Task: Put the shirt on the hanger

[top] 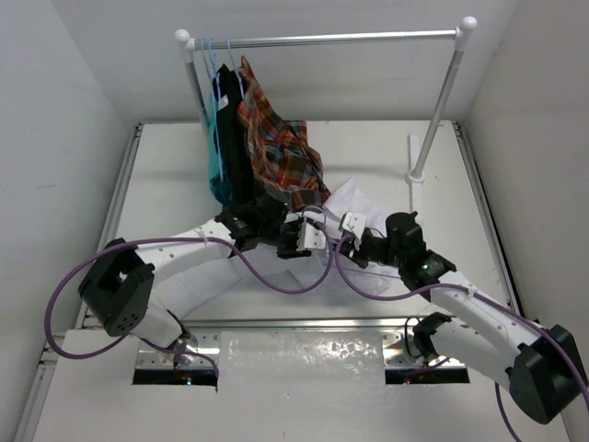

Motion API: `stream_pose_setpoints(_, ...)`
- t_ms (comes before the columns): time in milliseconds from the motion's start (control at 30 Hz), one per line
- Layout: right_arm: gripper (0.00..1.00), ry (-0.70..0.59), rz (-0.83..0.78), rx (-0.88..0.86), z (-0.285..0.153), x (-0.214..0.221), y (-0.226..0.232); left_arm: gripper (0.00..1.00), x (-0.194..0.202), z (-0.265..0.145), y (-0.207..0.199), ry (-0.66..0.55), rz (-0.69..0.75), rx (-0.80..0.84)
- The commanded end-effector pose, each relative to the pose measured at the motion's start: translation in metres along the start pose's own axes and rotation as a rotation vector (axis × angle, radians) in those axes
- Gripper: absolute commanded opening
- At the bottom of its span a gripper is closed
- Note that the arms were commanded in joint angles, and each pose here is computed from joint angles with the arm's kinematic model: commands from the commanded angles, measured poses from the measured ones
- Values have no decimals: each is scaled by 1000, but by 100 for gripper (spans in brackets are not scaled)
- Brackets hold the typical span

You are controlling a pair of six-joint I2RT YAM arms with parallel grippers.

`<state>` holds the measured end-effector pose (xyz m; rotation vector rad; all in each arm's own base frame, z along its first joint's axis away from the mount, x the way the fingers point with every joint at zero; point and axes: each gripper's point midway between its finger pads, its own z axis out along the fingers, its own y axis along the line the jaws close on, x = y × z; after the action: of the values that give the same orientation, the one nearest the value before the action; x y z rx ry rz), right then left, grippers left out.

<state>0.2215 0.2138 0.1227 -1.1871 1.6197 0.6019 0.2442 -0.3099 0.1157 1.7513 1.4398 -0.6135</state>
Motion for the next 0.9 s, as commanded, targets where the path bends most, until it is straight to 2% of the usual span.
stream_pose_setpoints(0,0,-114,-105,-32,4,-48,-7,36,-43,-2,4,-162,49,53)
stream_pose_setpoints(67,0,-105,-127,-45,7,-54,-8,33,-48,-4,3,-177,46,67)
stream_pose_setpoints(133,0,-109,-152,-47,9,-60,-11,25,-53,-6,5,-192,41,71)
stream_pose_setpoints(200,0,-116,-171,-39,10,-66,-15,8,-58,-12,10,-207,27,70)
stream_pose_setpoints(267,0,-111,-172,-37,11,-66,-17,0,-60,-17,15,-213,16,52)
stream_pose_setpoints(400,0,-125,-134,-7,14,-79,-26,0,-57,-28,27,-195,0,8)
stream_pose_setpoints(433,0,-126,-115,53,13,-83,-37,0,-58,-29,30,-191,-35,-5)
stream_pose_setpoints(500,26,-151,-81,146,7,-100,-56,0,-53,-34,48,-162,-115,-89)
stream_pose_setpoints(533,38,-139,-59,253,0,-104,-75,0,-57,-37,57,-177,-199,-133)
stream_pose_setpoints(567,58,-139,-37,316,-6,-110,-86,0,-59,-40,65,-181,-238,-172)
stream_pose_setpoints(600,65,-154,20,386,-15,-127,-99,0,-56,-46,76,-174,-287,-228)
stream_pose_setpoints(700,81,-134,157,557,-46,-148,-131,0,-71,-59,88,-244,-397,-274)
stream_pose_setpoints(867,89,-110,391,684,-86,-162,-152,0,-108,-79,102,-374,-531,-284)
